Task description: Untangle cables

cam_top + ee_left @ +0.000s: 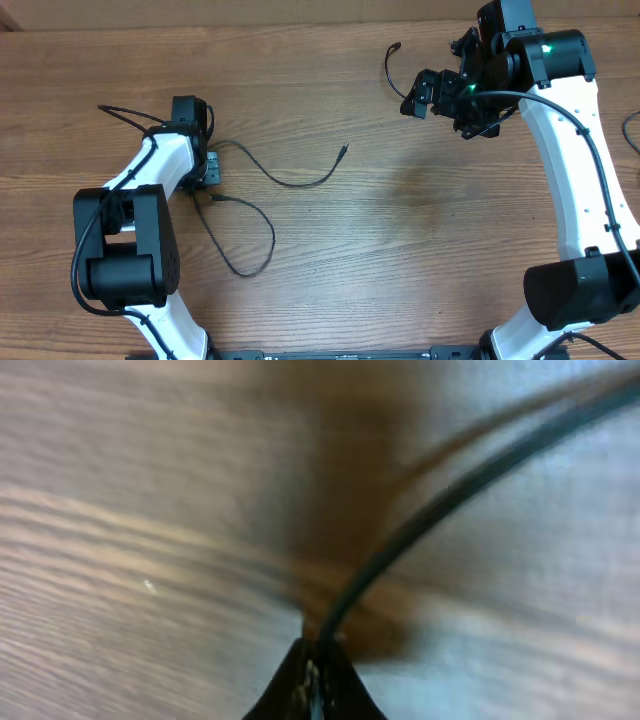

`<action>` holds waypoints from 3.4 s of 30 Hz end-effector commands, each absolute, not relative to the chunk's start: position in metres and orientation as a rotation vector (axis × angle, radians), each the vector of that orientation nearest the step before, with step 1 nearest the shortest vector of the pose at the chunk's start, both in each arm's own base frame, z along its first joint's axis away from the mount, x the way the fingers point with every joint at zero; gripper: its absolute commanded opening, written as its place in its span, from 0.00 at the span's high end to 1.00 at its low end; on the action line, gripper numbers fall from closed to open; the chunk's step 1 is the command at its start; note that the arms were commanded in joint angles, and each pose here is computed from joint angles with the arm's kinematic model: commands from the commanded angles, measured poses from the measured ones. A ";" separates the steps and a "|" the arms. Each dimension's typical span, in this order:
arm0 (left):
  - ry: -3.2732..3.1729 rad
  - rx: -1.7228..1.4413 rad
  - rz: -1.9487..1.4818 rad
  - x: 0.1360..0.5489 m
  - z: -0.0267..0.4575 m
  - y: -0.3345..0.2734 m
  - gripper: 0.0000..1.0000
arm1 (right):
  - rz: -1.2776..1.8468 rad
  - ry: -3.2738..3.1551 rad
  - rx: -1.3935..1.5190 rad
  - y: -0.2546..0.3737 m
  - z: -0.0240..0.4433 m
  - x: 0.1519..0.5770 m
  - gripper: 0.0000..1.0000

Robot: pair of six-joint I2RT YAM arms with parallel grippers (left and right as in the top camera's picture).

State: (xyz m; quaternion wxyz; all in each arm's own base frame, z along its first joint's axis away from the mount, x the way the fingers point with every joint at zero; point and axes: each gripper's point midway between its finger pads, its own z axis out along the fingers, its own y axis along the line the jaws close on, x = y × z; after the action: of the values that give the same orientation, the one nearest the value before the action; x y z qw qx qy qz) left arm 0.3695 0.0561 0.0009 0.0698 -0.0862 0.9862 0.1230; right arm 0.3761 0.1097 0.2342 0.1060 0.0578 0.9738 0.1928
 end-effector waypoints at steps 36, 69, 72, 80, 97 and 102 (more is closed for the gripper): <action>2.021 0.443 -0.639 0.318 0.405 -0.108 0.95 | 1.263 1.807 -1.191 0.200 0.331 0.264 0.00; 1.888 0.711 -0.919 0.281 0.418 -0.147 0.96 | 1.104 1.649 -1.233 0.295 0.262 0.331 0.00; 1.869 0.735 -0.932 0.279 0.420 -0.149 0.96 | 1.116 1.615 -1.251 0.297 0.265 0.329 0.00; 1.796 0.807 -1.053 0.263 0.430 -0.160 0.96 | 1.114 1.608 -1.250 0.304 0.246 0.345 0.10; 1.770 0.834 -1.069 0.259 0.433 -0.162 0.96 | 1.407 1.443 -1.336 0.310 0.261 0.309 0.11; 1.772 0.832 -1.064 0.260 0.433 -0.161 0.96 | 1.473 1.432 -1.361 0.316 0.261 0.295 0.11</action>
State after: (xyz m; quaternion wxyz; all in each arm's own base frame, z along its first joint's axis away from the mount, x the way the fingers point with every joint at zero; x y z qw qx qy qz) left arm 0.2649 -0.1602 0.4260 0.4325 0.3213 0.7267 -0.4260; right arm 0.3125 0.3103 0.2565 0.3537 -0.5136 0.5691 0.5360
